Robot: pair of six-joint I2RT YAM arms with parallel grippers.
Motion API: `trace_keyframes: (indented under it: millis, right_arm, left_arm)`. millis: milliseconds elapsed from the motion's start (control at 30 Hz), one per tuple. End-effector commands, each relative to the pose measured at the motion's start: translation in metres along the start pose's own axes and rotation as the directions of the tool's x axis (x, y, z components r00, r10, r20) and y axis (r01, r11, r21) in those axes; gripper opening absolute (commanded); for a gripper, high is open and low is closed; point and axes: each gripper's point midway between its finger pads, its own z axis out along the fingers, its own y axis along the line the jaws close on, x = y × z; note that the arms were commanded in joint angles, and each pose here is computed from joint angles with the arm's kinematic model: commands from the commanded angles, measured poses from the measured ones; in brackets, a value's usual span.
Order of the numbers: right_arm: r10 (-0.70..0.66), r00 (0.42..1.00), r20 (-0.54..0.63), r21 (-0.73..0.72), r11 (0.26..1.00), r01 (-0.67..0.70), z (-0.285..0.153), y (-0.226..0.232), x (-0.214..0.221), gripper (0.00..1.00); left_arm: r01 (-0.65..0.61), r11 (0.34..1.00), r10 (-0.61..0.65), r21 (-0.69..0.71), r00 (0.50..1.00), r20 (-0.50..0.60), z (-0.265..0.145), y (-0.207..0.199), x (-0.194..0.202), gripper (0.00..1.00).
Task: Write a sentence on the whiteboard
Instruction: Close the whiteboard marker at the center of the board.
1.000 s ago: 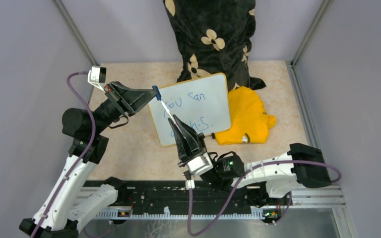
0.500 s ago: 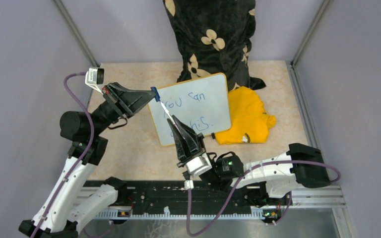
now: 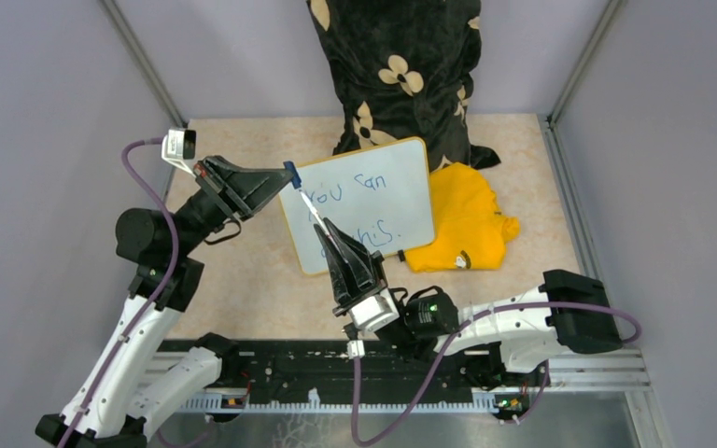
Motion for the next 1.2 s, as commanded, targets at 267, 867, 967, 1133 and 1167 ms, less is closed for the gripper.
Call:
trace_keyframes:
  millis: [267,867,967,1133,1167]
  right_arm:
    - [0.108,0.988,0.106,0.178,0.976,-0.126,0.007,-0.048,-0.033,0.00]
    - [0.093,0.991,0.101,0.185,0.977,-0.110,0.012,-0.045,-0.033,0.00]
    - [0.094,0.990,0.103,0.184,0.977,-0.112,0.012,-0.045,-0.033,0.00]
    - [0.094,0.991,0.100,0.183,0.977,-0.111,0.013,-0.043,-0.032,0.00]
    - [0.092,0.991,0.099,0.184,0.977,-0.109,0.014,-0.042,-0.032,0.00]
  left_arm:
    - [-0.023,0.999,0.023,0.035,1.000,0.004,0.002,-0.011,-0.002,0.00]
    - [-0.034,0.997,0.036,0.070,0.999,-0.034,-0.003,-0.020,0.005,0.00]
    - [-0.034,0.997,0.036,0.073,0.999,-0.034,-0.003,-0.020,0.006,0.00]
    - [-0.028,0.996,0.031,0.082,0.999,-0.035,-0.004,-0.023,0.006,0.00]
    - [-0.024,0.996,0.027,0.084,0.999,-0.034,-0.004,-0.023,0.006,0.00]
